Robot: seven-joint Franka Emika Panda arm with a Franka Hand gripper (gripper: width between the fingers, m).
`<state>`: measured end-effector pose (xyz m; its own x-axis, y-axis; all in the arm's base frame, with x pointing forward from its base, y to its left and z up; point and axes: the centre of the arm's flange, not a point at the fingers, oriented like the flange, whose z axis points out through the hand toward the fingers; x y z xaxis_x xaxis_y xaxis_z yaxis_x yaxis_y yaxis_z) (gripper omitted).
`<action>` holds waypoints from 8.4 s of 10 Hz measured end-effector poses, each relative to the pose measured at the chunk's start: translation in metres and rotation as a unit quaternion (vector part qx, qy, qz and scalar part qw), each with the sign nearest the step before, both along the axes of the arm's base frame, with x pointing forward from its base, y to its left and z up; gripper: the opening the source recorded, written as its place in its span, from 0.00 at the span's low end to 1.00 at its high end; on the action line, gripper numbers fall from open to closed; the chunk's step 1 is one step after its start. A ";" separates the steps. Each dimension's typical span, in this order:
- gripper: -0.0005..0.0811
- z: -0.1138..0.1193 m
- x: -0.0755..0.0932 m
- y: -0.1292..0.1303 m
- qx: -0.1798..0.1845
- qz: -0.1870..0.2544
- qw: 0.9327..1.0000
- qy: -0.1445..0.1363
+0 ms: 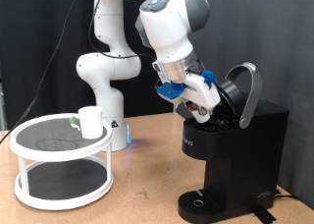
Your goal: Make a cup of coffee with the keurig machine
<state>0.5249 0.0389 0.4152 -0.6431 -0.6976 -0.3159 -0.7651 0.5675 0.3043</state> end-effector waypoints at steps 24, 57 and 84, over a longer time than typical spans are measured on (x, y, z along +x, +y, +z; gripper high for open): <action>1.00 0.007 -0.027 -0.015 0.038 0.000 0.999 -0.010; 1.00 0.173 0.002 0.105 0.184 -0.035 0.977 -0.097; 0.01 0.128 0.016 0.161 0.098 -0.020 0.994 -0.037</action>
<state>0.5413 0.1997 0.5427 -0.6388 -0.5931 -0.4901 -0.7677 0.5332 0.3554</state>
